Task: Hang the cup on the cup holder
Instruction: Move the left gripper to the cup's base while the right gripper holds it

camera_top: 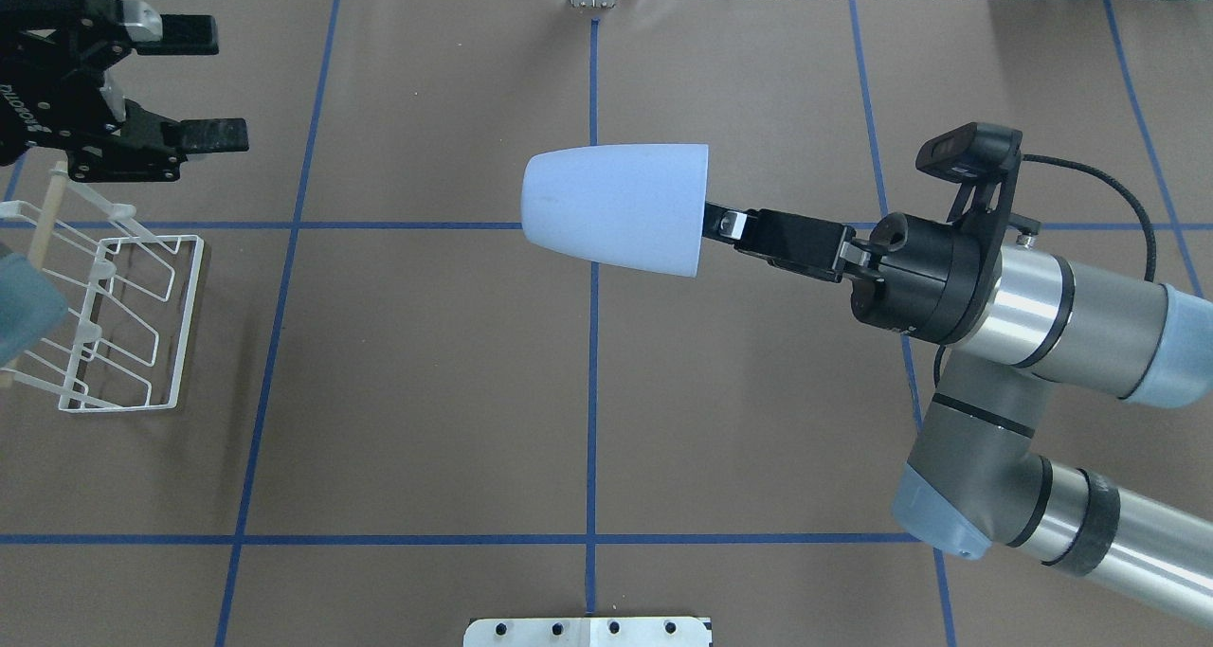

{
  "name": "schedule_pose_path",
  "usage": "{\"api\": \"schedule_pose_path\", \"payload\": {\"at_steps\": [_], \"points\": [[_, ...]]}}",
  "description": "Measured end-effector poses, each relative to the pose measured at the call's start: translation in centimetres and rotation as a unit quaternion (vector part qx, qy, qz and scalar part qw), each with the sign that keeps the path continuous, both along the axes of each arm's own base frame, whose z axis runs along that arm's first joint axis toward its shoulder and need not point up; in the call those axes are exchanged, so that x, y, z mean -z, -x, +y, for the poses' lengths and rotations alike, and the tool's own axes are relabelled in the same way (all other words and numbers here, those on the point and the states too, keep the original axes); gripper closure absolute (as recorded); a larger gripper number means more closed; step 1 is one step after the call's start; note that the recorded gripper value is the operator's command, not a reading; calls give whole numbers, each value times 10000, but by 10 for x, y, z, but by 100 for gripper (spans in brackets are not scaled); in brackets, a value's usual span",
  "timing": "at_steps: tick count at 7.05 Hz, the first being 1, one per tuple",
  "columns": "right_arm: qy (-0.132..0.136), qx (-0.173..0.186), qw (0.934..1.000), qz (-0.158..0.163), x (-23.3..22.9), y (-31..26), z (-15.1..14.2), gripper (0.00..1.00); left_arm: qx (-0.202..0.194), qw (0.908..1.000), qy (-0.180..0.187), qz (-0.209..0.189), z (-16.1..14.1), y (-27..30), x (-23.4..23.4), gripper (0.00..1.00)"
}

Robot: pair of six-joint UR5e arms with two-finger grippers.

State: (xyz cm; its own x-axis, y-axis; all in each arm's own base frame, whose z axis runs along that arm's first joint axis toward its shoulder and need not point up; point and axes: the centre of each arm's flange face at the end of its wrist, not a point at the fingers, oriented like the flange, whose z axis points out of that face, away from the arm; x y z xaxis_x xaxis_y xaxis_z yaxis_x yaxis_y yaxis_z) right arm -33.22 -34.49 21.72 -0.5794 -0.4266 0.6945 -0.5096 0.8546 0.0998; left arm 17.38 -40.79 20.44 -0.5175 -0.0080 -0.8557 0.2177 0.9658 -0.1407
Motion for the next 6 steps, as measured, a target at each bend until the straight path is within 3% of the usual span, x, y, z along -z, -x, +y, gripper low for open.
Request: {"api": "schedule_pose_path", "payload": {"at_steps": [3, 6], "points": [[68, 142, 9982, -577, 14, 18, 25, 100, -297, 9966, 308, 705, 11, -17, 4, 2], [144, 194, 9972, -713, 20, 29, 35, 100, -681, 9924, 396, 941, 24, -38, 8, 2]]}}
